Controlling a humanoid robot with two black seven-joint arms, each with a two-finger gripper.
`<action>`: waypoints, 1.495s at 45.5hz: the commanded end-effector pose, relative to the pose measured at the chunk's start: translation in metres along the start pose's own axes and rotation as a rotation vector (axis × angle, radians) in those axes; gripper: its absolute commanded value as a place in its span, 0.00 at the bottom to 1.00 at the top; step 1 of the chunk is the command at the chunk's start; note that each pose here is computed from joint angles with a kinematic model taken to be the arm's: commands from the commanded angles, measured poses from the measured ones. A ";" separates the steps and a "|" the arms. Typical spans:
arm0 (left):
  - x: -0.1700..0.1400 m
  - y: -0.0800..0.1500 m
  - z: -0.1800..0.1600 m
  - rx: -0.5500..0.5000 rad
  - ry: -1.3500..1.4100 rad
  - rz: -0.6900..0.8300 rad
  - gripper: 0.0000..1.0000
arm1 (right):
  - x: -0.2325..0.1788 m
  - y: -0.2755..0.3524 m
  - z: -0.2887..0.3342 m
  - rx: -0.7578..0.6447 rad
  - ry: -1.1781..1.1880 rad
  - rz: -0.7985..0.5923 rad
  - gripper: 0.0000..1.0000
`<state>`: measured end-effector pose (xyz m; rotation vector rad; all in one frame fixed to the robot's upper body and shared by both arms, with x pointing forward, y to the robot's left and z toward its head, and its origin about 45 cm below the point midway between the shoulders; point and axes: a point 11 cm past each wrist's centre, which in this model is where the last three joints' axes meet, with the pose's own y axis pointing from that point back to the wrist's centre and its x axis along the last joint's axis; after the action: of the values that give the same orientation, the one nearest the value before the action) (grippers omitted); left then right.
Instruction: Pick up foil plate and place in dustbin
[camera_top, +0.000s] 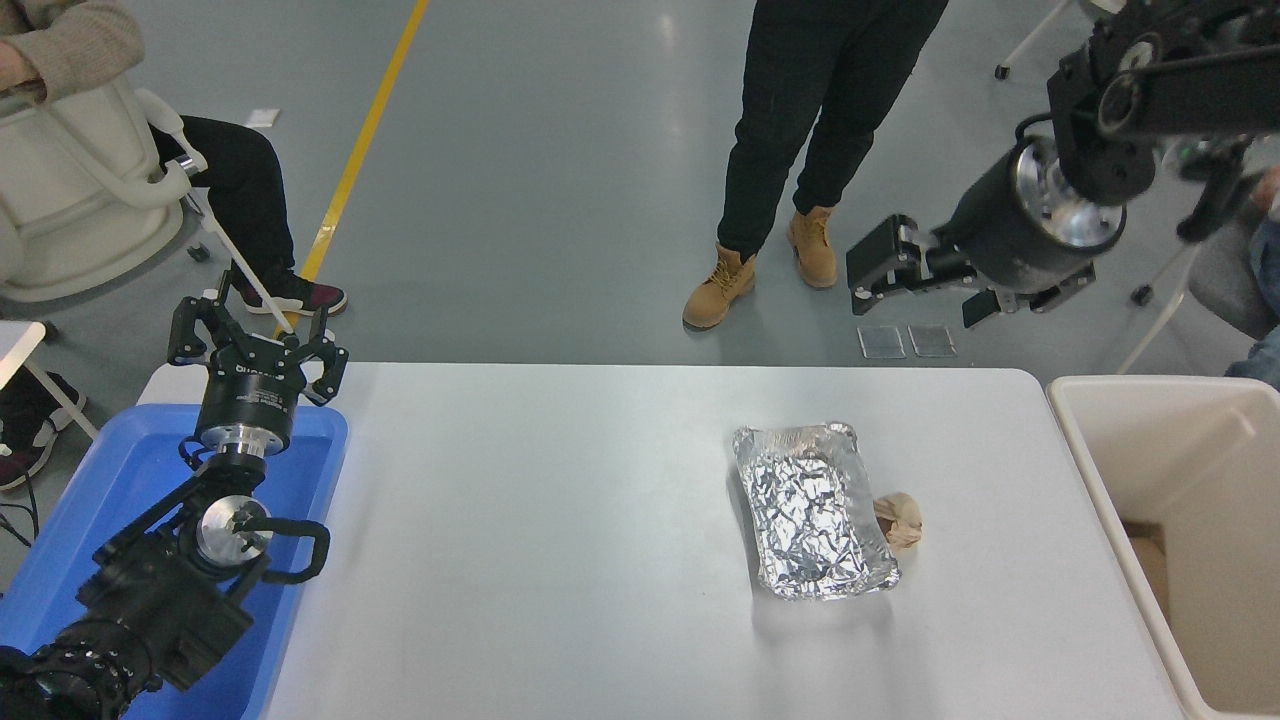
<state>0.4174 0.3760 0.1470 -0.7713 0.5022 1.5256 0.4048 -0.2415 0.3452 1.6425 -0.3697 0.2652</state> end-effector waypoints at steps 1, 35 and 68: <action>0.000 0.000 0.000 0.000 -0.001 0.000 0.99 | -0.008 -0.069 0.030 -0.047 -0.012 0.057 0.93; 0.000 0.000 0.000 0.000 -0.001 0.000 0.99 | -0.075 -0.213 0.047 0.016 -0.124 0.021 0.78; 0.000 0.000 0.000 0.000 -0.001 0.000 0.99 | -0.116 -0.248 0.059 0.017 -0.186 0.006 0.78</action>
<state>0.4175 0.3761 0.1472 -0.7716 0.5017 1.5252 0.4006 -0.2700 0.0814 1.6874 -0.5040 0.1321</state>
